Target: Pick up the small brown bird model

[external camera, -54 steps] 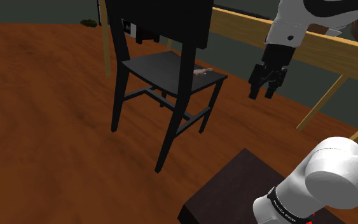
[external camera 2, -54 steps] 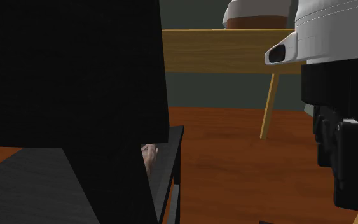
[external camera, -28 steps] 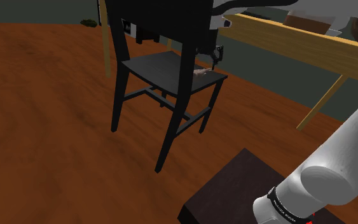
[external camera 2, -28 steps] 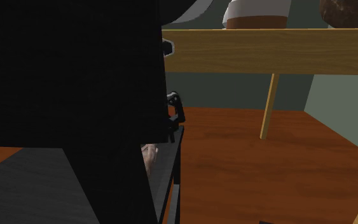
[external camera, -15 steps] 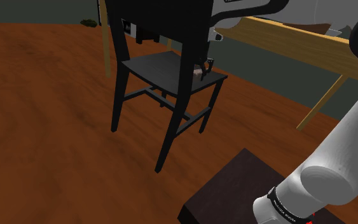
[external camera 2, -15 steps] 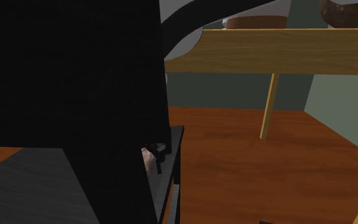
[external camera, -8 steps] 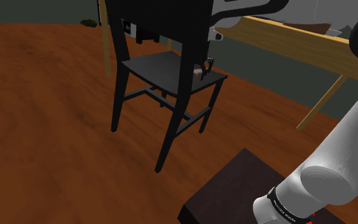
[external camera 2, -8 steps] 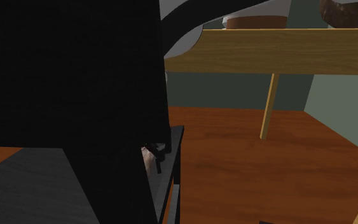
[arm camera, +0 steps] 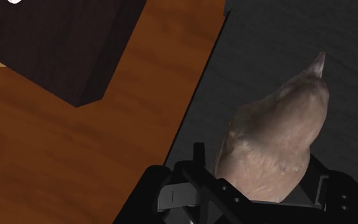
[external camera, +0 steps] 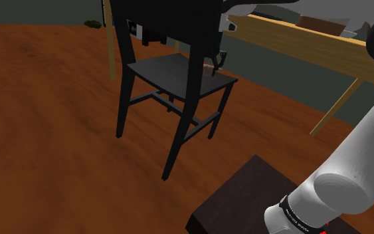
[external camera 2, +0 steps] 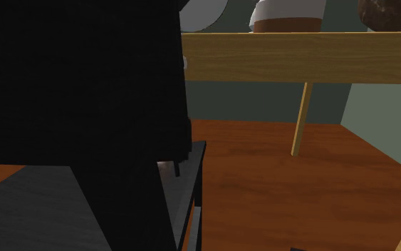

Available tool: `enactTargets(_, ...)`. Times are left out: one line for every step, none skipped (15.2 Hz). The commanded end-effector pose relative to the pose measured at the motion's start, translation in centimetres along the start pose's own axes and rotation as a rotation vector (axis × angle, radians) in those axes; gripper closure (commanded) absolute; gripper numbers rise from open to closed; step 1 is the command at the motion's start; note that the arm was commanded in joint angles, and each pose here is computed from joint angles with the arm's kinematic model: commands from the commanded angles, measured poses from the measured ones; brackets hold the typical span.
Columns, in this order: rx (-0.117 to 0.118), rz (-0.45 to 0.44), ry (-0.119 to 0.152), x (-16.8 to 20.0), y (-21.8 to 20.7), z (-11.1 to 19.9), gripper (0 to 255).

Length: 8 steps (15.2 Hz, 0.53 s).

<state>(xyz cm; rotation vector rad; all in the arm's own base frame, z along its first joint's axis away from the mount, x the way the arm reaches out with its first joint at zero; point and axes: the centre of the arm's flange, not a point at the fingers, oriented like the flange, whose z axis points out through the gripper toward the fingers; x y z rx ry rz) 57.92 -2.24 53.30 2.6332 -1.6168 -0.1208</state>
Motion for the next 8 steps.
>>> enactTargets(0.000, 0.000, 0.000, 0.0, 0.1, -1.1, 255)
enactTargets(0.000, 0.000, 0.000, 0.0, 0.1, -1.6, 255)
enactTargets(0.000, 0.000, 0.000, -0.1, 0.2, -2.1, 255)
enactTargets(0.000, 0.000, 0.000, -0.1, 0.2, -2.7, 255)
enactTargets(0.000, 0.000, 0.000, -0.1, 0.2, -3.2, 255)
enactTargets(0.000, 0.000, 0.000, -0.1, 0.3, -3.7, 255)
enactTargets(0.000, 0.000, 0.000, -0.1, 0.3, -3.8, 255)
enactTargets(0.000, 0.000, 0.000, -0.1, 0.3, -3.8, 255)
